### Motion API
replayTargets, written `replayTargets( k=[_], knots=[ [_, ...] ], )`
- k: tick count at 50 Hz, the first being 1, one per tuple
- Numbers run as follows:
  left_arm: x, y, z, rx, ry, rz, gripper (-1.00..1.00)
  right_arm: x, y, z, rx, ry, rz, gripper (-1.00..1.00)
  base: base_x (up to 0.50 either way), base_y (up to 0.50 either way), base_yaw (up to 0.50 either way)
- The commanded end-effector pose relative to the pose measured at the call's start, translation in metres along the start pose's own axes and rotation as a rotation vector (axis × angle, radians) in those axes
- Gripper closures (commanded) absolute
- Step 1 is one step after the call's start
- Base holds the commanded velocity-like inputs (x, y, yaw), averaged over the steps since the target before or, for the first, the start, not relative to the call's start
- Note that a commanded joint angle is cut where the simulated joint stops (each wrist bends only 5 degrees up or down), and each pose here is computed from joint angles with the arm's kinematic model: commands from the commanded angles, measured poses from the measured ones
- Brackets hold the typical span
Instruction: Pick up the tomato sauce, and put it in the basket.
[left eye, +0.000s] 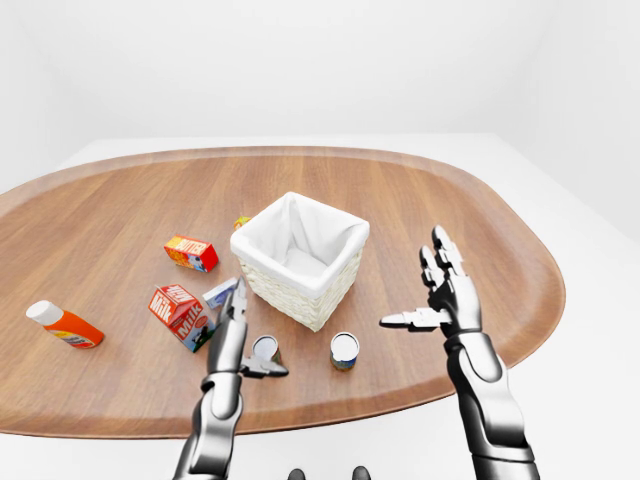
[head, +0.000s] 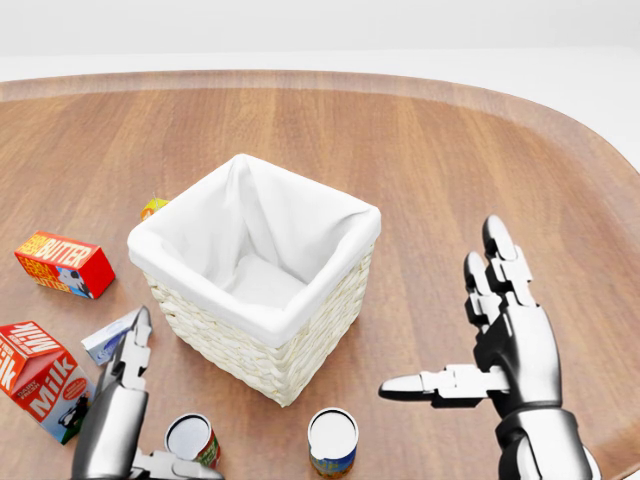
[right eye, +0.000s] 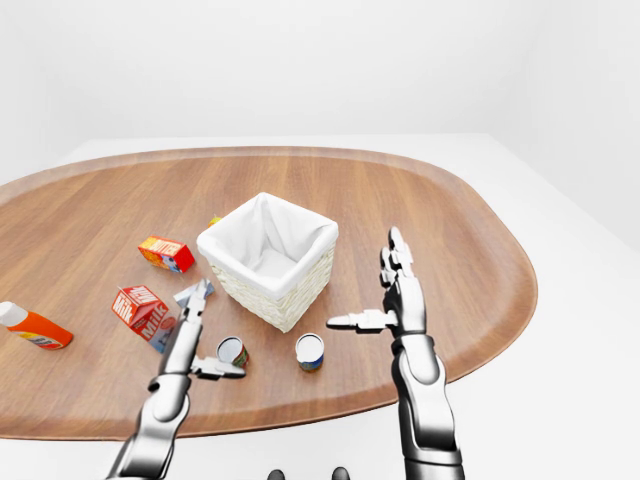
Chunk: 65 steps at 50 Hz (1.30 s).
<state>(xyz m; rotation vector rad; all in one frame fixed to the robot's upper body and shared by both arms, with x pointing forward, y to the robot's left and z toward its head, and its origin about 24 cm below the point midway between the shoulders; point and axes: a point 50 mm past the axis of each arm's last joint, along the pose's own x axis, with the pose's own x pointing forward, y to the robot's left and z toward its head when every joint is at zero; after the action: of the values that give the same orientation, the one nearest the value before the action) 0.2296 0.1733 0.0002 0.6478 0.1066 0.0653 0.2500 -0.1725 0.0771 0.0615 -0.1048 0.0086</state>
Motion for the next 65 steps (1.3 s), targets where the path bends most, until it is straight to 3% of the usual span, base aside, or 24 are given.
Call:
replayTargets(
  k=[1,65],
  knots=[
    [0.0,-0.004,-0.004,0.016,0.016,-0.009,-1.0,0.001,-0.001,0.0,0.0,-0.001,-0.003,-1.0,0.0,0.0,0.0],
    [0.002,-0.018,-0.015,0.117,0.048,-0.012,-1.0,0.0,0.0,-0.005,0.004,0.021,0.002,-1.0,0.0,0.0,0.0]
  ],
)
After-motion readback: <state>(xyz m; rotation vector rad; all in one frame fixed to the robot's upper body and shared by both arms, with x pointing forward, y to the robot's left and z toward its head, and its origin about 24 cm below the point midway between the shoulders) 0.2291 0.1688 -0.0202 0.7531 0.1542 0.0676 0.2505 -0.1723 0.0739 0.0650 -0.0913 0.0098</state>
